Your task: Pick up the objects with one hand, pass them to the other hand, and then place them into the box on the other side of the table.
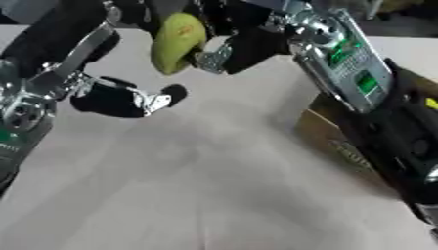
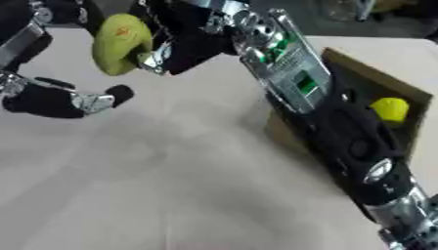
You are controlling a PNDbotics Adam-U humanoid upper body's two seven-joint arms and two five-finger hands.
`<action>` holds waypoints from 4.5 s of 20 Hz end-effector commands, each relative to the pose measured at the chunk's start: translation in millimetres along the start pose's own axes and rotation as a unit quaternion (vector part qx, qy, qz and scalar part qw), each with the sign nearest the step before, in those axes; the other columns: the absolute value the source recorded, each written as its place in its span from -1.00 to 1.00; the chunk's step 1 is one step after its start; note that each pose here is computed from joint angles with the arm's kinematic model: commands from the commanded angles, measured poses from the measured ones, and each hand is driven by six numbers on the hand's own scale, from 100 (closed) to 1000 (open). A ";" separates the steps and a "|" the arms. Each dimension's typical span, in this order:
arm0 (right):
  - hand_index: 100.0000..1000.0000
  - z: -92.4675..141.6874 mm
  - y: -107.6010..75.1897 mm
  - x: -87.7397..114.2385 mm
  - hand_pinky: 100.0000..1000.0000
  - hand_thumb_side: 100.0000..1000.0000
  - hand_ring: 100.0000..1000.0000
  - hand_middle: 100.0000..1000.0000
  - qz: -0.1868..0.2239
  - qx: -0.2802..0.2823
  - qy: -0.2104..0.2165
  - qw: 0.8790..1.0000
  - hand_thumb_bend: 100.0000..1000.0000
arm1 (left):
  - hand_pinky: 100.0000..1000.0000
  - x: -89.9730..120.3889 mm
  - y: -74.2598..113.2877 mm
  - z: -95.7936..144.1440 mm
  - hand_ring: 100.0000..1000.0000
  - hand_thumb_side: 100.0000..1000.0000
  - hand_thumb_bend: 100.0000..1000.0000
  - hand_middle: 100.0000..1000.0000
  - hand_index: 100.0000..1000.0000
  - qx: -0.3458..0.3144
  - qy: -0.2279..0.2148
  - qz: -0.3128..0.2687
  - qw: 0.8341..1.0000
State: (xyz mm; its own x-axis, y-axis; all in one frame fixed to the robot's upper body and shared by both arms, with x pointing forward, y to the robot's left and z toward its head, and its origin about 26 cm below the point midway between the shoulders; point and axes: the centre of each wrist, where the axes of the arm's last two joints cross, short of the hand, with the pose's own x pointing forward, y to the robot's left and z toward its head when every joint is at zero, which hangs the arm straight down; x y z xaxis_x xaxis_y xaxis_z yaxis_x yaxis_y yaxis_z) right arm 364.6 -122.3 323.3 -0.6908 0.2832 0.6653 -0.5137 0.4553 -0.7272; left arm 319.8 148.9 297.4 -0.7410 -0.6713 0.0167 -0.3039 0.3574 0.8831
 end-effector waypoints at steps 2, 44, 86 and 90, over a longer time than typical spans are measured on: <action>0.08 4.9 -9.0 11.5 0.40 -1.00 0.24 -0.04 0.011 -0.012 -0.015 1.000 -0.84 | 0.42 -4.8 5.7 0.6 0.34 -0.31 0.53 0.28 0.58 0.006 0.024 -0.019 1.000; 0.15 184.7 -63.9 -80.8 0.42 -1.00 0.26 0.02 0.024 -0.255 0.203 0.945 -0.77 | 0.40 -84.7 23.8 91.7 0.28 -0.19 0.37 0.19 0.60 0.145 0.262 0.008 0.954; 0.75 259.4 -72.9 -111.3 0.77 -0.44 0.72 0.63 0.069 -0.363 0.261 0.892 -0.70 | 0.37 -87.9 24.6 97.8 0.23 -0.23 0.22 0.13 0.58 0.217 0.280 0.035 0.934; 0.78 257.3 -71.9 -105.4 0.80 -0.52 0.72 0.65 0.018 -0.428 0.202 0.881 -0.68 | 0.36 -89.8 20.1 102.3 0.21 -0.19 0.15 0.11 0.57 0.257 0.297 0.070 0.917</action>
State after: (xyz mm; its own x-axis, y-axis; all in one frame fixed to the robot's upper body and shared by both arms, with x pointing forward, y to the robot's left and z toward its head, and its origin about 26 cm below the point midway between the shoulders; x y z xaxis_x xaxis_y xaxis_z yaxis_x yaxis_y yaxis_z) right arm 348.2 -400.1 245.5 -0.3265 0.5301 0.7825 0.1614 0.8470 -0.5065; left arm 322.0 279.7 256.1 -0.3672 -0.7845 0.4998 -0.5577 0.6157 0.5567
